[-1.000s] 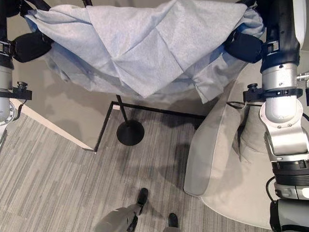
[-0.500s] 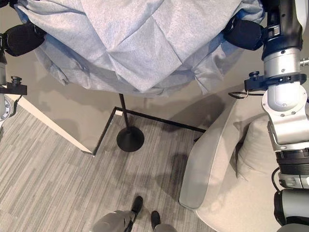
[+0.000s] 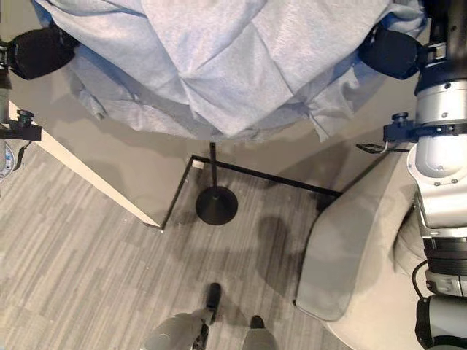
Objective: Hang the clothes on the sofa on the clothes rack.
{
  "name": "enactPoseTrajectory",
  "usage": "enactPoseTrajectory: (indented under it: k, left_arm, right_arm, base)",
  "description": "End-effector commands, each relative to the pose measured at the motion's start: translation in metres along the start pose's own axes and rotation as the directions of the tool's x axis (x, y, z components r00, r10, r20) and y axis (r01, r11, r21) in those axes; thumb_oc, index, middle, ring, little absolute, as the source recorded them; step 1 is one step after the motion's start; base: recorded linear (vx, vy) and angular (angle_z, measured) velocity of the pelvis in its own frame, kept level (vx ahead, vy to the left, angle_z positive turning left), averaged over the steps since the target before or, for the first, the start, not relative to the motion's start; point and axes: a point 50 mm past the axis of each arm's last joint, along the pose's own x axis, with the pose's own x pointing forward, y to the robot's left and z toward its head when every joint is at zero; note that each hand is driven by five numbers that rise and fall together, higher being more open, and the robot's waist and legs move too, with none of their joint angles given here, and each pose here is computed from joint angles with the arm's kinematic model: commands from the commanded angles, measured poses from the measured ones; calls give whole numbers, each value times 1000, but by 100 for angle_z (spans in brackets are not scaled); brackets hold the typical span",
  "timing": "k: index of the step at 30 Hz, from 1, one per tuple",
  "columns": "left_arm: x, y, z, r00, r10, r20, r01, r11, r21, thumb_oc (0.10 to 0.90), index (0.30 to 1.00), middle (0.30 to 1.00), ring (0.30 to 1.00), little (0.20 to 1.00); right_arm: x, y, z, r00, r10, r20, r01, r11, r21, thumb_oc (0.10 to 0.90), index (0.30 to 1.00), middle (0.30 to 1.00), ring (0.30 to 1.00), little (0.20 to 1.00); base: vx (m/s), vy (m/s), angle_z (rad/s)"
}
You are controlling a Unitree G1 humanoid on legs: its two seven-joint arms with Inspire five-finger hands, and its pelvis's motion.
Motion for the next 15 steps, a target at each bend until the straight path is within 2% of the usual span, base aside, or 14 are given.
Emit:
enactPoseTrajectory:
  k: [1,10,15]
  left_arm:
    - [15,30,1,984,174,30,-174,984,21,400,300,300,300,300]
    - [14,12,4,989,143,31,-143,990,-20,400,300,300,300,300]
    - [12,4,2,989,145,20,-143,988,-54,400,300,300,300,300]
  right_arm:
    - [11,-53,11,977,-199,74,204,976,-72,400,300,300,300,300]
    - [-8,-69,5,977,-209,47,213,969,-128,400,300,300,300,300]
    - [-4,-75,12,975,-209,80,219,965,-143,400,300,300,300,300]
  base:
    - [130,0,44]
    - [176,-6,54]
    - [136,-60,42]
